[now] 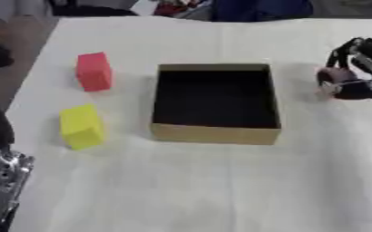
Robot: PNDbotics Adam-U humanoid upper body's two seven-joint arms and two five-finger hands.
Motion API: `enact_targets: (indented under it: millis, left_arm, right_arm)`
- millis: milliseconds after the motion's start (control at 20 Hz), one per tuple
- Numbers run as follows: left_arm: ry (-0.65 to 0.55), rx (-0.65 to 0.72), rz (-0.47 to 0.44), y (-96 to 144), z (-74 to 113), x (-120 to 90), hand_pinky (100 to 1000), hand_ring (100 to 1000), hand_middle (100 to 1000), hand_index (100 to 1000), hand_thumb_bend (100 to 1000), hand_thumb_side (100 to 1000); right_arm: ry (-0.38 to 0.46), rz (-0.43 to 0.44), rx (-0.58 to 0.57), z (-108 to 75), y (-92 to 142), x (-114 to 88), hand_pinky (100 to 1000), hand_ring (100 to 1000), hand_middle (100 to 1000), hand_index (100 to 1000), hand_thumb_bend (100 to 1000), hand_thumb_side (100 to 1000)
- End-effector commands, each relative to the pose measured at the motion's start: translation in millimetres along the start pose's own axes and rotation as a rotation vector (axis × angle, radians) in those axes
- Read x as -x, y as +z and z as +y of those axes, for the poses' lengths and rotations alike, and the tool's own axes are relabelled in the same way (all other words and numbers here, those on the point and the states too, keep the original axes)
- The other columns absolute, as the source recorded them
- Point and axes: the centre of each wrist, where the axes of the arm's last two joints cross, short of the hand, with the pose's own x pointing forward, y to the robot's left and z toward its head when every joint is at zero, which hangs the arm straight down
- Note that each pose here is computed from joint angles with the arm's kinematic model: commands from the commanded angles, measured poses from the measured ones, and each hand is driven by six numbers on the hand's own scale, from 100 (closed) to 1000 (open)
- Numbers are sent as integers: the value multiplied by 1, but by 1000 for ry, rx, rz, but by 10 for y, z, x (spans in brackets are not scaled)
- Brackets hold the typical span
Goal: Pick up objects on the table and place them in the box.
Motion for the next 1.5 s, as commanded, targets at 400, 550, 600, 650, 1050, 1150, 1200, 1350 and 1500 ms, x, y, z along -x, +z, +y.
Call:
enact_targets:
  millis: [400, 550, 600, 650, 1050, 1150, 1200, 1350, 1500]
  left_arm:
    - [15, -4, -23, -47, -1, -53, 615, 614, 554, 784, 192, 1000]
    - [17, -3, -23, -47, -3, -54, 615, 614, 553, 784, 192, 1000]
    - [17, -3, -22, -47, -3, -54, 615, 614, 553, 784, 192, 1000]
    - [17, -4, -23, -48, -2, -53, 615, 614, 553, 784, 192, 1000]
    - [18, -3, -25, -54, -1, -54, 616, 615, 553, 782, 192, 1000]
    - [18, -2, -25, -53, -1, -54, 616, 615, 553, 782, 192, 1000]
    - [18, -2, -25, -53, -1, -54, 616, 615, 553, 782, 193, 1000]
    - [18, -1, -25, -54, 0, -54, 616, 615, 553, 782, 193, 1000]
    - [20, 1, -24, -54, -1, -54, 615, 614, 553, 782, 192, 1000]
  right_arm:
    - [3, -47, 72, -305, -29, -54, 808, 757, 257, 279, 100, 121]
    - [-8, -75, 81, -355, -56, -104, 809, 757, 254, 291, 100, 101]
    - [-14, -83, 82, -370, -63, -118, 809, 757, 254, 291, 100, 101]
    - [-18, -94, 87, -392, -74, -137, 810, 757, 254, 294, 100, 100]
    - [-67, -235, 149, -647, -221, -427, 819, 757, 252, 300, 100, 100]
    - [-86, -277, 157, -708, -274, -540, 821, 759, 253, 302, 100, 100]
    - [-95, -297, 160, -738, -301, -598, 821, 759, 253, 302, 100, 100]
    - [-124, -341, 163, -810, -365, -759, 824, 759, 253, 303, 100, 100]
    - [-147, -381, 159, -869, -423, -922, 825, 760, 253, 304, 100, 100]
